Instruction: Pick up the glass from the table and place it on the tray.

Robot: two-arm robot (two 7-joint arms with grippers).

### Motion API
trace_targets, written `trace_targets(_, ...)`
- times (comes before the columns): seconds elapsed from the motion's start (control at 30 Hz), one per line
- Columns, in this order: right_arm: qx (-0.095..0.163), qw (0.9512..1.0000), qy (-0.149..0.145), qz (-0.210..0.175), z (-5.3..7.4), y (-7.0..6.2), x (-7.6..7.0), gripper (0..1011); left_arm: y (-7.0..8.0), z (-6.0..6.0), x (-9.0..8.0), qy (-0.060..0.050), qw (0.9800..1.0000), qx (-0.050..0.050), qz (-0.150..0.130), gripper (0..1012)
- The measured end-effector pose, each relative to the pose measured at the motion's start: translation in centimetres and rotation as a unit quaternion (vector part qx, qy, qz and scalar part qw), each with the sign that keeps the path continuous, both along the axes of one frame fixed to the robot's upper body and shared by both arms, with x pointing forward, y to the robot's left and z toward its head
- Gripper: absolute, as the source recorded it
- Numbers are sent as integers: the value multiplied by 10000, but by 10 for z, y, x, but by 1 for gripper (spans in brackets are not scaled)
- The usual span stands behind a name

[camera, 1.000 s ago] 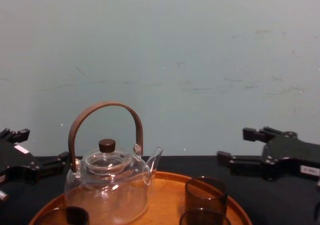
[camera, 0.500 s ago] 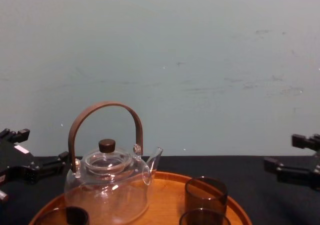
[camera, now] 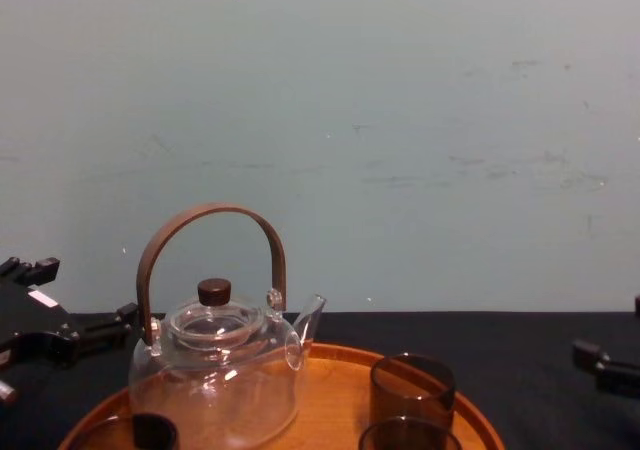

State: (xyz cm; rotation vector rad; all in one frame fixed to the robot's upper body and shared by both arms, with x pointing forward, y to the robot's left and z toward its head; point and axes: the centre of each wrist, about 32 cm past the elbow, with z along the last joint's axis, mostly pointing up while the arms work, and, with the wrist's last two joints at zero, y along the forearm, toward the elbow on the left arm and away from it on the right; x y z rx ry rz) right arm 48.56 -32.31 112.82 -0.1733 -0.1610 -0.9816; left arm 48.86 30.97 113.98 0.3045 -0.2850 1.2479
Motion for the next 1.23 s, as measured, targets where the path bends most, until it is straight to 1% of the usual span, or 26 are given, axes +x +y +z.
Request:
trace_targets(0.2, -31, 9999, 89, -101, -11, 0, -3, 1002, 0, 0, 0, 0, 10000, 0, 0, 1001)
trace_targets(0.27, -37, 9999, 104, -116, -12, 0, -4, 1002, 0, 0, 0, 0, 10000, 0, 0, 1001)
trace_targets(1.23, -33, 9999, 95, -111, -11, -1, -4, 1002, 0, 0, 0, 0, 10000, 0, 0, 1001)
